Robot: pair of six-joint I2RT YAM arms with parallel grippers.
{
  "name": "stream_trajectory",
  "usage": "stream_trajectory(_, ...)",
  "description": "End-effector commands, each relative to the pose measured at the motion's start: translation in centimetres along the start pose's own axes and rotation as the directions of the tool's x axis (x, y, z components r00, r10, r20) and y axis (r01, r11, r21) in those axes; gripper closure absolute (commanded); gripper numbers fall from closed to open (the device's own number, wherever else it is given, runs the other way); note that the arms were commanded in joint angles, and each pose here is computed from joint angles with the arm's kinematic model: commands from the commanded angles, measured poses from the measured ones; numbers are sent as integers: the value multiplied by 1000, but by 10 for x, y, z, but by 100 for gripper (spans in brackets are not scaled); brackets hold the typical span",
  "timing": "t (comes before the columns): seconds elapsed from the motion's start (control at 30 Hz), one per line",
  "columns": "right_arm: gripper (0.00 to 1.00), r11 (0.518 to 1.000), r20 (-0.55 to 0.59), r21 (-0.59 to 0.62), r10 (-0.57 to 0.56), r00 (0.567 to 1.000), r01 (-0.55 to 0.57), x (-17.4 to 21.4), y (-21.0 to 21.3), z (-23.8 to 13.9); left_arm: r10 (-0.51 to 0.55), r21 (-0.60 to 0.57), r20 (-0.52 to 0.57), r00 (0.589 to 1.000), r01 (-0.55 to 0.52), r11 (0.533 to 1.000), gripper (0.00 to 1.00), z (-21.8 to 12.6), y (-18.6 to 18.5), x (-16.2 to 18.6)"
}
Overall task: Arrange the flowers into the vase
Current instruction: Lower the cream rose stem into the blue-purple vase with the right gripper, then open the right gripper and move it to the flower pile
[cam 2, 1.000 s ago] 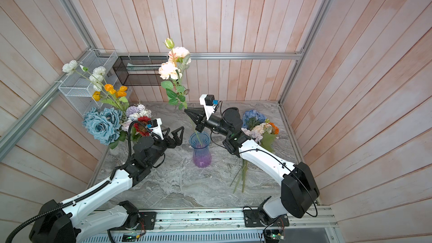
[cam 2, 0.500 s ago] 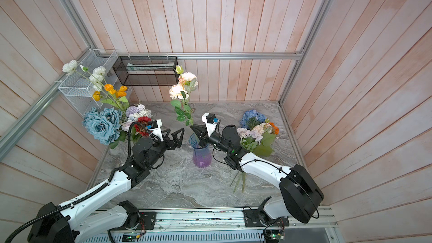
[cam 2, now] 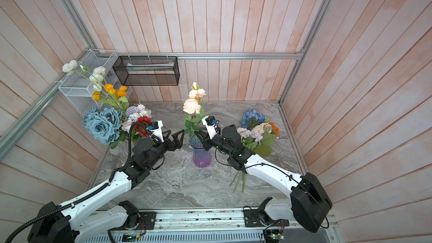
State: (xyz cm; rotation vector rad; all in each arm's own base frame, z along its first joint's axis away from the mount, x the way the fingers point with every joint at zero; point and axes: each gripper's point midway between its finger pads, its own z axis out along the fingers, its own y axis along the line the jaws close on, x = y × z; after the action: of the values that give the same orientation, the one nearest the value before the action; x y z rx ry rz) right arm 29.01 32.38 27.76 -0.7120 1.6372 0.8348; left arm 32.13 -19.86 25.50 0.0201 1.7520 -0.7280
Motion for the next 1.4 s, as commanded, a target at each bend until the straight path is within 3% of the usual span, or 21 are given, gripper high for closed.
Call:
stream_trajectory(0.0,71,999,-45,28,-25,999,26,-6,0,-6,-5,34,14,1000,5,999,0,-2,-8,-1)
stream_trajectory(0.17,67,996,-67,84,16,998,-10,-10,-8,-21,7,56,29,1000,-8,998,0,-3,-14,0)
stream_trajectory(0.37,65,961,-14,221,175,984,-168,-10,-48,-53,25,75,63,998,-30,997,0,-1,-22,-7)
stream_trajectory(0.47,65,889,53,367,274,960,-274,-3,-85,-80,36,87,94,995,-44,995,0,-2,-27,-15)
stream_trajectory(0.6,65,739,178,516,402,898,-433,19,-133,-129,56,113,114,992,-69,991,0,-3,-35,-19)
stream_trajectory(0.7,62,649,246,558,466,850,-517,40,-155,-159,73,143,102,992,-87,986,0,0,-40,-14)
stream_trajectory(1.0,64,425,298,621,649,700,-658,113,-199,-211,109,146,86,990,-120,982,0,5,-42,-10)
stream_trajectory(1.17,67,368,356,551,709,609,-749,139,-213,-218,108,144,85,991,-119,982,0,8,-43,-11)
stream_trajectory(1.37,71,339,387,521,724,571,-783,159,-226,-221,121,140,81,989,-132,981,0,11,-44,-12)
